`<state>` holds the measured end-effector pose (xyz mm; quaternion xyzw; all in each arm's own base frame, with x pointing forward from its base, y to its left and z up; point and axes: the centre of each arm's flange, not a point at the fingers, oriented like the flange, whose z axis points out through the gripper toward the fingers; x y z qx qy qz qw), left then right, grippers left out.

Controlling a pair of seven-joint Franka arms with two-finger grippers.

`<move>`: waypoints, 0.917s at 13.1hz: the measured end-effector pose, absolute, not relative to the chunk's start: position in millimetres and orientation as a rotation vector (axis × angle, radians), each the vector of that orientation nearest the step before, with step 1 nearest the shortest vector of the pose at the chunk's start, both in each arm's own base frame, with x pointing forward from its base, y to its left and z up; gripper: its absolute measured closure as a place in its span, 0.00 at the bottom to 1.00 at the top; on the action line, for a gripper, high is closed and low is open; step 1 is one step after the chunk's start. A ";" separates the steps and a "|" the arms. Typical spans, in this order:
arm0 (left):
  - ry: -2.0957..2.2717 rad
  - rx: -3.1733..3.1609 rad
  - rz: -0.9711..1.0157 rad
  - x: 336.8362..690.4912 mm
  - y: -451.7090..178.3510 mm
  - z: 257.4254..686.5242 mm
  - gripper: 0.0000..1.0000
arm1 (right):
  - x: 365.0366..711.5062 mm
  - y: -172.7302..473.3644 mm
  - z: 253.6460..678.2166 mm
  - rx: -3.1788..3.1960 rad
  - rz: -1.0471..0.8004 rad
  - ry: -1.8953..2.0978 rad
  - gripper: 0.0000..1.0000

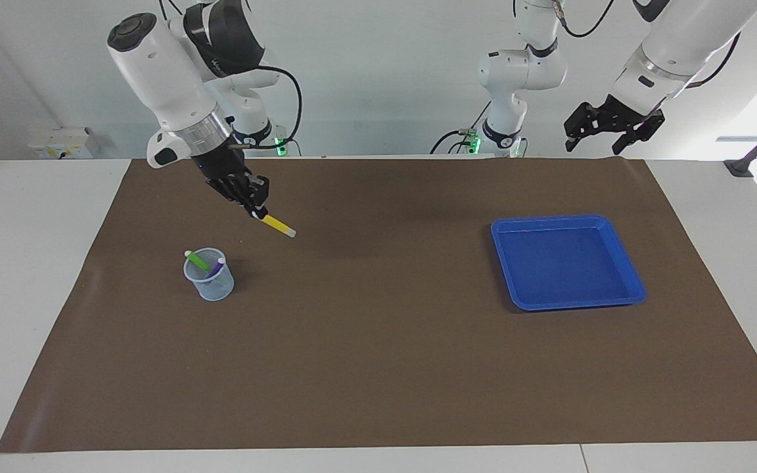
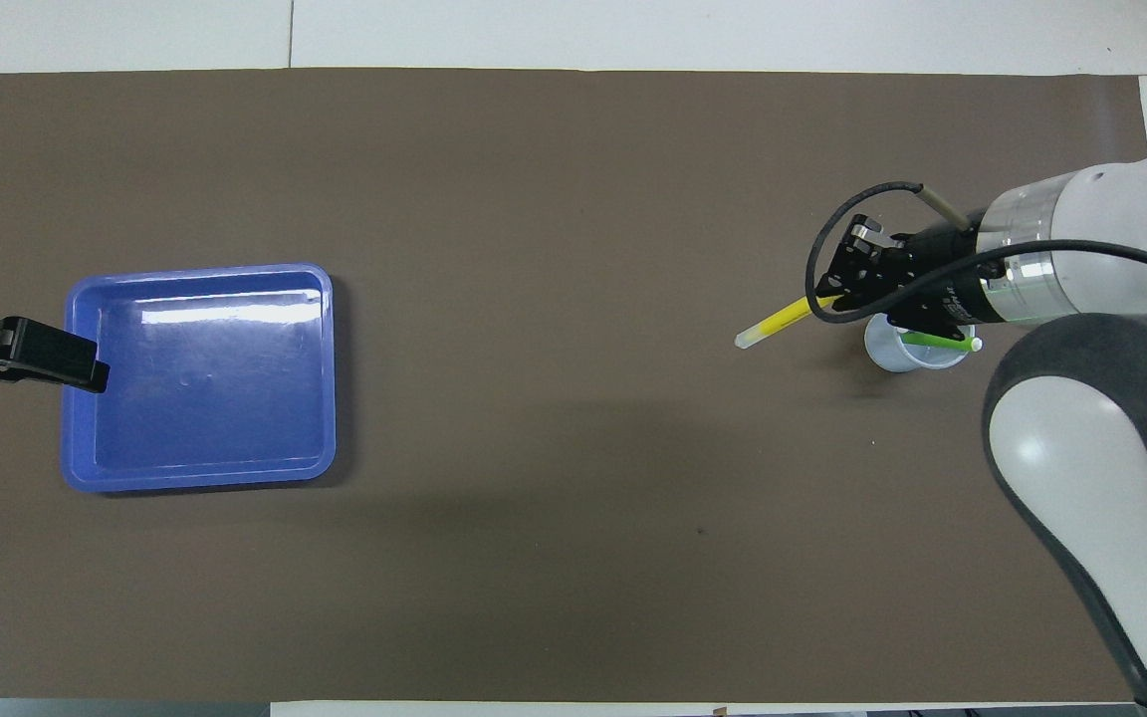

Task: Right arm passes pens to left for tray arrangement
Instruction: 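Lift the yellow pen out of the cup with the right gripper, then carry the yellow pen toward center while the left gripper reaches it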

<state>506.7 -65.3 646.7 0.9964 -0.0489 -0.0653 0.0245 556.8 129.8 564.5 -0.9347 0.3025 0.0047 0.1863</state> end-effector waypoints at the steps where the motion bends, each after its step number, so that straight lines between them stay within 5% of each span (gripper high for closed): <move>1: -0.103 3.086 -0.196 507.1 -66.9 646.8 0.00 | 559.3 143.6 569.2 -2.557 0.037 0.950 0.83; 12: 1.337 2.448 -0.232 518.5 -155.0 646.5 0.01 | 569.5 283.2 591.6 -2.110 0.317 1.464 0.83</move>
